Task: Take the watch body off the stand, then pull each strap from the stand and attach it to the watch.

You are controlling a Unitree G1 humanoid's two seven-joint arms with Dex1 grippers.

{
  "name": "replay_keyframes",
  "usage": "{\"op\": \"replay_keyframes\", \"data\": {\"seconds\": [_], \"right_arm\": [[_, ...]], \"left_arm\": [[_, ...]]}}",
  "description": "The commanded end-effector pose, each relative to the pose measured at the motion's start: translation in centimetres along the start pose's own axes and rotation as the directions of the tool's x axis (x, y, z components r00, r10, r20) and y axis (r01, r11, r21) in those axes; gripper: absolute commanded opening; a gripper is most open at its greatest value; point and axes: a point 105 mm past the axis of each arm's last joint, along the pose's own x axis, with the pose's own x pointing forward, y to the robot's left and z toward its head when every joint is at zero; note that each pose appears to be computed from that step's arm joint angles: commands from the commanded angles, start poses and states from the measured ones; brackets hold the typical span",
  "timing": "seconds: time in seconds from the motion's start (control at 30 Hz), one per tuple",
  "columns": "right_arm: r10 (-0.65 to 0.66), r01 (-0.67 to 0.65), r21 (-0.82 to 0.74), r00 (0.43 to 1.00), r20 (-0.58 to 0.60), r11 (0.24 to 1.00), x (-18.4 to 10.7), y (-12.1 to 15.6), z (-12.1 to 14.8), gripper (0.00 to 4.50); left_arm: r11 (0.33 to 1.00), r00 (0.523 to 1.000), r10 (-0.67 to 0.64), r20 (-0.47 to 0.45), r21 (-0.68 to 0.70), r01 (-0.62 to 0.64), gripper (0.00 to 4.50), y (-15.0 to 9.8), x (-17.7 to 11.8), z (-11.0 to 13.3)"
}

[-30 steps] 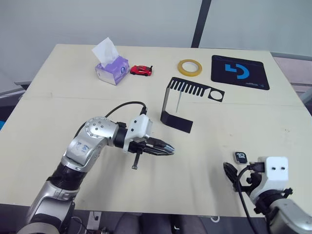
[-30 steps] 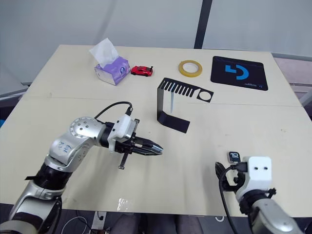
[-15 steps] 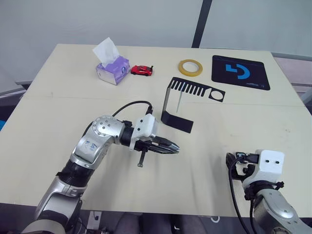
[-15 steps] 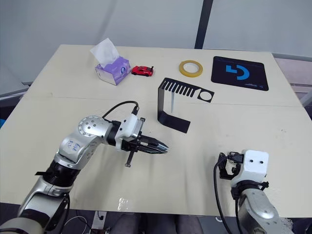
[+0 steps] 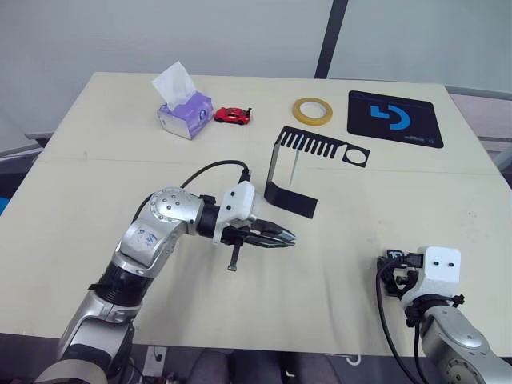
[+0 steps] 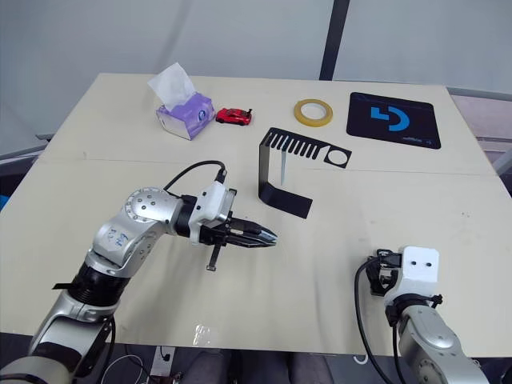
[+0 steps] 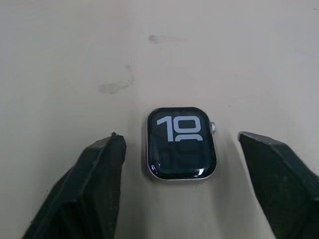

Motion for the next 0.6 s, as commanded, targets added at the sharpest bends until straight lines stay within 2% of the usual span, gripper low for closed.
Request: {"op": "replay_keyframes", "data": {"seconds": [0.03, 0.53, 0.6], "right_arm": [[-0.039, 0.039, -0.009, 0.999, -0.004, 0.999, -0.08, -0.85, -0.02, 2.69], [-0.023, 0.023, 0.027, 1.000, 0.000, 0.999, 0.55, -0.49, 0.22, 2.69], [-0.029, 0.029, 0.042, 1.000, -0.005, 0.999, 0.50, -0.48, 0.08, 2.12]], "left_arm": [[0.999, 1.000, 0.011, 0.025, 0.042, -0.012, 0.00, -0.09, -0.24, 1.18], [0.999, 1.000, 0.016, 0.026, 0.045, -0.017, 0.00, 0.00, -0.04, 1.23], [0.999, 1.000, 0.018, 0.025, 0.046, -0.019, 0.00, 0.06, -0.07, 1.19]]}}
